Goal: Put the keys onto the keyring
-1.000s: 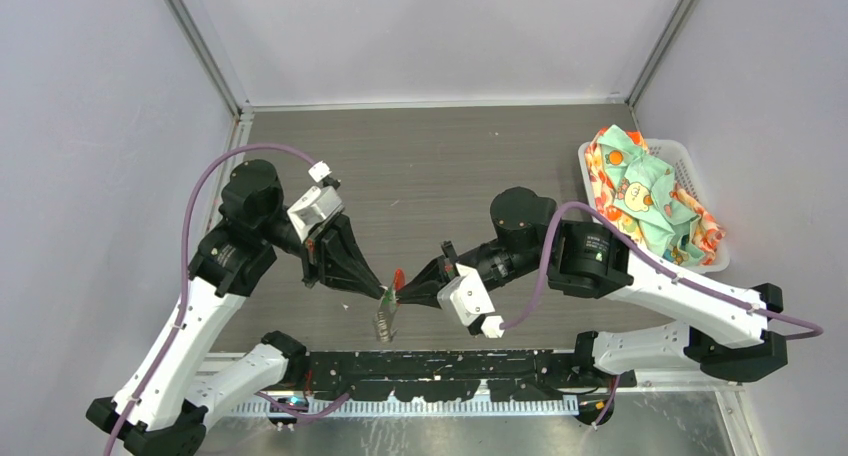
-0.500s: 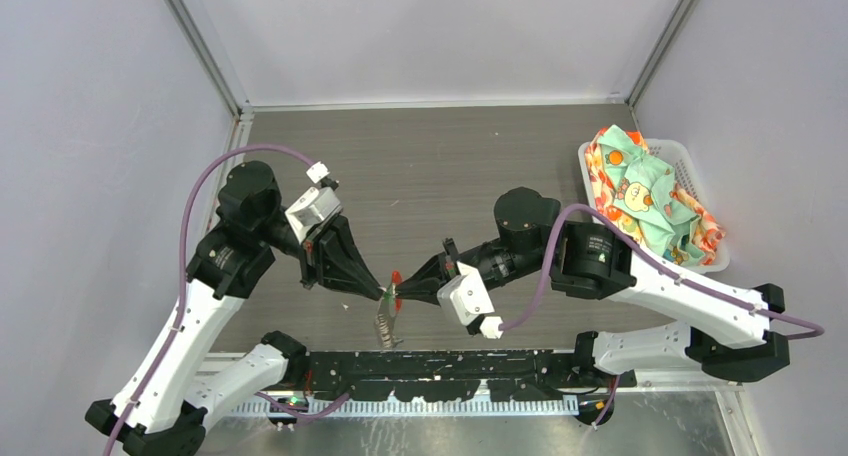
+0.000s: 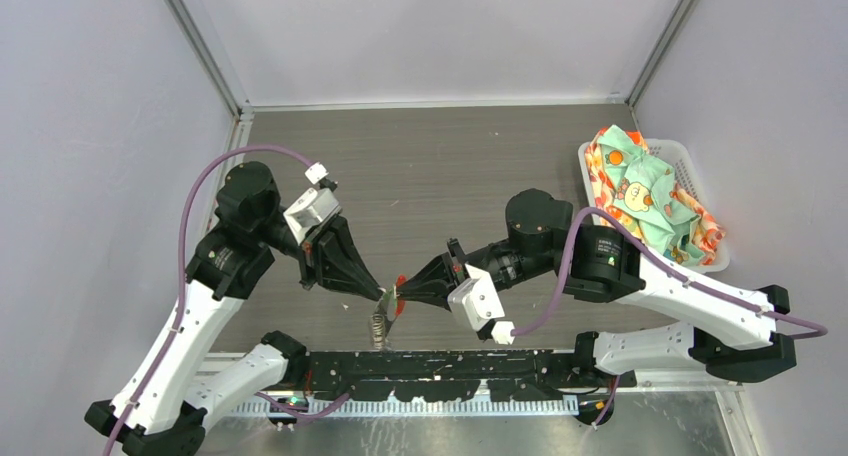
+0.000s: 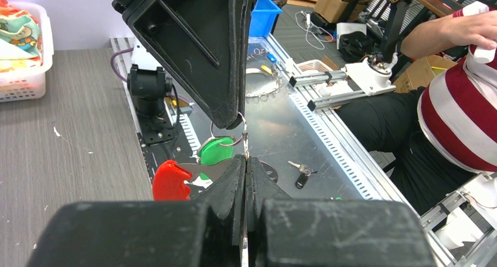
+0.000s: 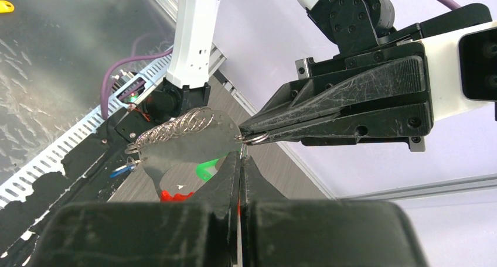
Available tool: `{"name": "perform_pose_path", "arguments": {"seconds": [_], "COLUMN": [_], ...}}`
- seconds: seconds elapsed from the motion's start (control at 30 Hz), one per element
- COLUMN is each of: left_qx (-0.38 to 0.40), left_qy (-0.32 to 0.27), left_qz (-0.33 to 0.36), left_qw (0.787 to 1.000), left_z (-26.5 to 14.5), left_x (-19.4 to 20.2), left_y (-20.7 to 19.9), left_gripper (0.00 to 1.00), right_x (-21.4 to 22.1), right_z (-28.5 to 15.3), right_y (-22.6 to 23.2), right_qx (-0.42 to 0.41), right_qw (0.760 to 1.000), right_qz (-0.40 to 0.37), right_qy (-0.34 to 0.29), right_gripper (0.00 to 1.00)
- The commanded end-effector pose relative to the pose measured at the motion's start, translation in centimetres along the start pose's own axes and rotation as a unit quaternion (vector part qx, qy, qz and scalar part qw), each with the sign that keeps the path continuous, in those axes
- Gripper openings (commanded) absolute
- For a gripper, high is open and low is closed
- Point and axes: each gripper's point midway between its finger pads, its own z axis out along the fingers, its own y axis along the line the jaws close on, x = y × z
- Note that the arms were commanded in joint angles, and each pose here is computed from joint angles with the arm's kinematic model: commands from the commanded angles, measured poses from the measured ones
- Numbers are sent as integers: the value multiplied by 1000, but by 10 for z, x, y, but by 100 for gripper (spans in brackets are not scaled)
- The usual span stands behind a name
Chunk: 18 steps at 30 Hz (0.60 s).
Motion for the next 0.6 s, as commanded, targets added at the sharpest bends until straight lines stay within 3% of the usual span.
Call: {"name": "perform_pose_path", "arguments": {"seconds": [0.0,0.57], "left_qx": [54,56], "left_qy": [11,12], "left_qz": [30,30], "left_qw": [998,998], "left_z": [-2,-2], "left_x": [-3,-3], "left_y": [-25,-25], "left_gripper": [0,0], "right_x": [-16,-18], "right_z": [-3,2], "right_y": [-11,-19], "right_qx": [16,43], "right_qw": [1000,998], "right_qz": [-17,-18], "right_qy": [-16,-30], "right_gripper": [1,1]}}
